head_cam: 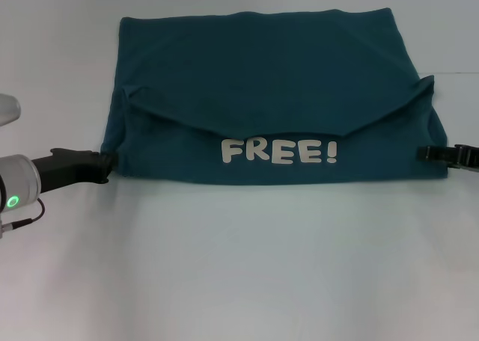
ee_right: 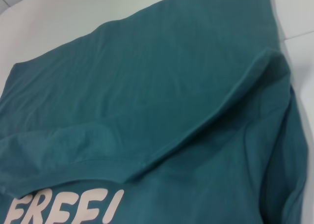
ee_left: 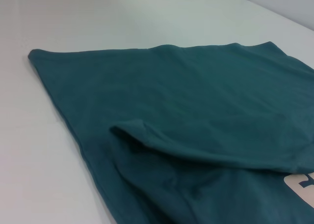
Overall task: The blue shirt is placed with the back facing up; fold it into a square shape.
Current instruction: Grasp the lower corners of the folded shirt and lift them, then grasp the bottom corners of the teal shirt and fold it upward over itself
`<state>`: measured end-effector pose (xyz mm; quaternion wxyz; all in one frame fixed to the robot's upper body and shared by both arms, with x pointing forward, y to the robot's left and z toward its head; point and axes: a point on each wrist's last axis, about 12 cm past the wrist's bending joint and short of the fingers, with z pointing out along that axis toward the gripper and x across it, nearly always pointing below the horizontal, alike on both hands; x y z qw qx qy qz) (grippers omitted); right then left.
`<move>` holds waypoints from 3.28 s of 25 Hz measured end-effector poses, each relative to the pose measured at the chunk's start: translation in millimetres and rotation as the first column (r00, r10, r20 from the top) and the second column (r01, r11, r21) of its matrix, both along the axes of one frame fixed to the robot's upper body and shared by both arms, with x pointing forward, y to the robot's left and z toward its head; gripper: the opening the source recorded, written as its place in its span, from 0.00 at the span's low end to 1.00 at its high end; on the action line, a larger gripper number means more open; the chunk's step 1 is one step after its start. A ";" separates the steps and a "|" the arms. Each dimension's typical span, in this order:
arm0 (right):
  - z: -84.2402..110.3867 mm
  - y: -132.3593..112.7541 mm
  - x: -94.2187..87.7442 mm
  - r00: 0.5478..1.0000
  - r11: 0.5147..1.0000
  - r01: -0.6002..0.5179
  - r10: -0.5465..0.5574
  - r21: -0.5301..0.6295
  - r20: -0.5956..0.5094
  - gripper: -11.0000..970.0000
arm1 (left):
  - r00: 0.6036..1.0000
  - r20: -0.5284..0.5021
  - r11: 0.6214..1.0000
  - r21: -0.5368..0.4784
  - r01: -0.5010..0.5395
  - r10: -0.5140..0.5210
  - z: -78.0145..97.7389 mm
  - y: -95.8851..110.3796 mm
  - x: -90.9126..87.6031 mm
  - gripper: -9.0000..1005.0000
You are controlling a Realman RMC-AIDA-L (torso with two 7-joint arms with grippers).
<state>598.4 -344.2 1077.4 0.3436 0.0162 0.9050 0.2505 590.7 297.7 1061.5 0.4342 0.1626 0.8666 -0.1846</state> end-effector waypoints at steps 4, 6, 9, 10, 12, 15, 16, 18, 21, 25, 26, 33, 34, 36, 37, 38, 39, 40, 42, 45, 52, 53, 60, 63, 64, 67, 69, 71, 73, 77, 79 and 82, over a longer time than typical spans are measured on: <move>-3.3 4.8 0.3 1.000 1.000 -0.007 0.007 0.003 -0.005 0.83 | 1.000 0.001 1.000 0.001 0.000 0.000 0.5 -0.1 0.5 0.01; -4.2 7.3 0.7 1.000 1.000 -0.011 0.011 0.004 -0.005 0.75 | 1.000 0.002 1.000 0.002 0.000 0.000 0.7 0.1 0.7 0.01; -4.0 9.1 1.3 1.000 1.000 -0.019 0.019 0.004 -0.004 0.64 | 1.000 0.004 1.000 0.004 0.000 0.000 1.4 0.7 1.2 0.01; -3.9 9.5 1.2 1.000 1.000 -0.021 0.021 0.005 -0.004 0.60 | 1.000 0.004 1.000 0.004 0.000 0.000 1.5 0.8 1.3 0.01; -3.8 9.3 0.5 1.000 1.000 -0.022 0.022 0.006 -0.004 0.56 | 1.000 0.004 1.000 0.004 0.000 0.000 1.6 0.8 1.4 0.01; -4.2 7.7 -0.8 1.000 1.000 -0.018 0.018 0.009 -0.003 0.49 | 1.000 0.004 1.000 0.003 0.002 -0.002 1.7 0.5 1.3 0.01; -4.3 7.2 -1.3 1.000 1.000 -0.018 0.018 0.009 -0.002 0.47 | 1.000 0.004 1.000 0.002 0.002 -0.002 1.8 0.6 1.3 0.01; -4.5 6.6 -2.1 1.000 1.000 -0.021 0.021 0.009 0.001 0.42 | 1.000 0.004 1.000 0.000 0.001 -0.001 2.2 0.7 1.3 0.01; -4.4 6.3 -2.3 1.000 1.000 -0.028 0.028 0.004 0.006 0.35 | 1.000 0.004 1.000 -0.003 -0.003 0.003 3.4 2.2 0.9 0.01; -2.8 8.0 -2.9 0.999 0.999 -0.048 0.047 0.016 0.025 0.19 | 1.000 0.003 1.000 -0.017 -0.001 0.001 6.3 4.4 -1.4 0.01; -2.2 8.6 -3.7 0.998 0.998 -0.057 0.057 0.024 0.034 0.14 | 1.000 0.000 1.000 -0.025 0.000 0.000 7.2 5.6 -2.8 0.01; 6.1 8.9 -15.2 0.984 0.984 -0.148 0.137 0.098 0.115 0.01 | 1.000 -0.029 0.998 -0.065 -0.004 0.002 17.5 20.8 -21.2 0.01; 7.7 8.9 -17.9 0.980 0.981 -0.168 0.154 0.101 0.127 0.01 | 0.999 -0.033 0.998 -0.069 -0.004 0.002 20.2 22.9 -24.4 0.01; 10.1 10.8 -23.6 0.970 0.973 -0.209 0.193 0.101 0.151 0.01 | 0.999 -0.041 0.996 -0.085 -0.008 0.005 23.4 27.8 -31.8 0.01; 11.0 10.9 -26.6 0.965 0.970 -0.225 0.208 0.096 0.160 0.01 | 0.999 -0.046 0.995 -0.100 -0.010 0.006 25.7 31.5 -36.9 0.01; 11.4 10.6 -29.7 0.961 0.968 -0.236 0.218 0.092 0.167 0.01 | 0.999 -0.047 0.994 -0.111 -0.010 0.005 27.5 34.1 -40.4 0.01; 11.7 10.0 -32.5 0.959 0.966 -0.243 0.225 0.089 0.171 0.01 | 0.999 -0.052 0.991 -0.134 -0.004 -0.003 29.8 37.6 -46.1 0.01; 11.4 9.4 -35.4 0.957 0.964 -0.250 0.233 0.088 0.173 0.01 | 0.998 -0.055 0.988 -0.153 0.001 -0.009 32.1 41.1 -51.4 0.01; 10.6 7.8 -42.9 0.950 0.957 -0.277 0.259 0.089 0.177 0.01 | 0.997 -0.063 0.982 -0.190 0.020 -0.032 34.9 45.1 -61.0 0.01; 11.5 4.9 -53.7 0.937 0.943 -0.318 0.298 0.093 0.185 0.01 | 0.995 -0.082 0.969 -0.245 0.035 -0.057 37.3 51.4 -76.9 0.01; 13.8 -7.0 -86.9 0.895 0.903 -0.414 0.381 0.114 0.232 0.01 | 0.989 -0.123 0.943 -0.331 0.040 -0.085 36.5 65.6 -111.7 0.01; 13.4 -9.3 -92.0 0.891 0.899 -0.422 0.387 0.118 0.237 0.01 | 0.988 -0.127 0.936 -0.349 0.044 -0.094 36.8 68.1 -118.2 0.01; 5.4 -22.0 -125.7 0.879 0.881 -0.452 0.413 0.141 0.238 0.02 | 0.979 -0.162 0.921 -0.386 0.049 -0.120 34.6 76.9 -143.6 0.01; 1.4 -24.8 -137.2 0.875 0.875 -0.463 0.425 0.142 0.233 0.02 | 0.974 -0.186 0.921 -0.386 0.049 -0.130 32.4 78.9 -150.8 0.01; 0.2 -25.5 -141.2 0.873 0.872 -0.468 0.430 0.145 0.232 0.02 | 0.971 -0.195 0.921 -0.386 0.051 -0.136 31.7 79.3 -153.2 0.01; -1.9 -27.8 -152.3 0.867 0.864 -0.479 0.439 0.155 0.235 0.02 | 0.963 -0.213 0.920 -0.385 0.070 -0.163 30.8 79.7 -159.3 0.01; -2.6 -31.1 -159.4 0.867 0.864 -0.478 0.435 0.157 0.242 0.02 | 0.957 -0.225 0.919 -0.385 0.085 -0.182 30.0 79.3 -162.7 0.01; -3.0 -34.3 -164.8 0.869 0.866 -0.475 0.432 0.160 0.242 0.02 | 0.952 -0.234 0.918 -0.384 0.096 -0.198 29.2 79.1 -165.6 0.01; -3.5 -37.2 -169.5 0.871 0.866 -0.473 0.431 0.163 0.236 0.02 | 0.945 -0.245 0.916 -0.386 0.111 -0.217 28.2 78.1 -168.5 0.01; -4.4 -42.4 -175.1 0.880 0.874 -0.458 0.420 0.162 0.222 0.02 | 0.935 -0.266 0.914 -0.388 0.118 -0.234 26.0 77.5 -172.4 0.01; -4.9 -43.9 -175.8 0.884 0.878 -0.451 0.414 0.162 0.217 0.02 | 0.935 -0.270 0.914 -0.389 0.114 -0.232 25.2 77.8 -173.3 0.01; -5.5 -45.6 -176.4 0.888 0.880 -0.446 0.413 0.161 0.205 0.02 | 0.936 -0.274 0.914 -0.392 0.103 -0.223 24.5 79.1 -175.0 0.01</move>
